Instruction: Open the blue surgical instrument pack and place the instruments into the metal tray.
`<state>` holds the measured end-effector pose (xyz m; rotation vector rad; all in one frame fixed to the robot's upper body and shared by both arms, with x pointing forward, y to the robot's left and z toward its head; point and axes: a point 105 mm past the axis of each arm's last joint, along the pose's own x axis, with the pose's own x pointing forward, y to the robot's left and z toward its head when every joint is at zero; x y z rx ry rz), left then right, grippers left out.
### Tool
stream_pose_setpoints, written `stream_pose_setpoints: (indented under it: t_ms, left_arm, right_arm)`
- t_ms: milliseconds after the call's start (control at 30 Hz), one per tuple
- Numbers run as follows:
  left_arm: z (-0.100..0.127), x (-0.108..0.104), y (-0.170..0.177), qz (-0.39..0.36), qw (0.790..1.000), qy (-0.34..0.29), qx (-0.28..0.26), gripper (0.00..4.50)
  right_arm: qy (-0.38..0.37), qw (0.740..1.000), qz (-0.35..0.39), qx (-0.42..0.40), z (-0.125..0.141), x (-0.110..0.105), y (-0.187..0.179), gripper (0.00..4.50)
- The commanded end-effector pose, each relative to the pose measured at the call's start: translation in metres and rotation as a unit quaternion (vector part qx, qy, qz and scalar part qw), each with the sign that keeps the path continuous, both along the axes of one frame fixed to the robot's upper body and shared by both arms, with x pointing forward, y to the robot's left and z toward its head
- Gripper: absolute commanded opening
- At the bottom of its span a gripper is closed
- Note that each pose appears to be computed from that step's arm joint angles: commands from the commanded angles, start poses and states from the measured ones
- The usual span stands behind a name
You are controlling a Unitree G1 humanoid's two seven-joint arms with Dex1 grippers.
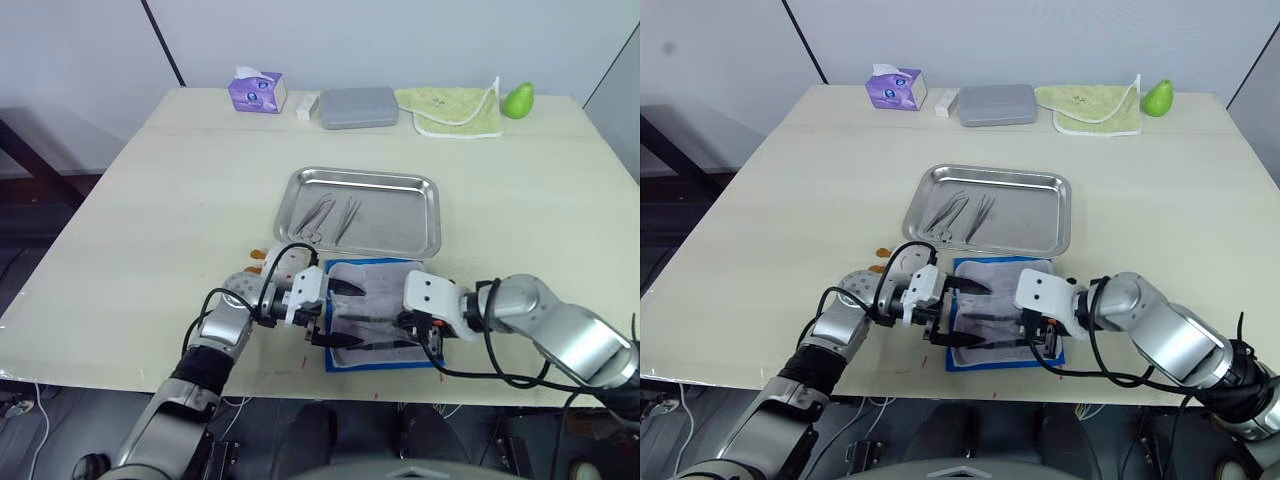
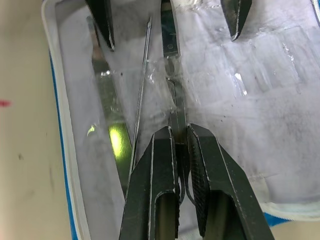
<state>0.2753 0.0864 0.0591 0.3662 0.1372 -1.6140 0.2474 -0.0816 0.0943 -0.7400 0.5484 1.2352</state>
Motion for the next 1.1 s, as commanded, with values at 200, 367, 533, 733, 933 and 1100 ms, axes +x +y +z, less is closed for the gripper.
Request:
stream_pose_setpoints:
  t_ms: [200,367,533,733,933,1100]
  left_arm:
    - [-0.022,-0.008,0.002,0.005,0.998,0.036,0.041,4.5]
    - [-0.023,-0.008,0.002,0.006,0.998,0.037,0.044,4.5]
    - [-0.024,-0.008,0.001,0.008,0.998,0.038,0.046,4.5]
    - [-0.024,-0.008,0.001,0.009,0.998,0.037,0.047,4.5]
    - [-0.025,-0.008,0.001,0.011,0.998,0.037,0.048,4.5]
    - [-0.026,-0.008,0.001,0.011,0.998,0.037,0.047,4.5]
  right_arm:
    - [-0.015,0.999,0.027,-0.022,0.01,0.003,0.005,0.07]
    - [-0.014,0.999,0.03,-0.034,0.011,0.002,0.005,0.07]
    - [-0.017,0.998,0.027,-0.053,0.013,0.002,0.003,0.07]
    - [-0.02,0.998,0.025,-0.062,0.018,0.001,0.0,0.07]
    - [-0.027,0.997,0.02,-0.071,0.023,0.0,-0.007,0.07]
    - [-0.032,0.996,0.019,-0.084,0.026,0.0,-0.015,0.07]
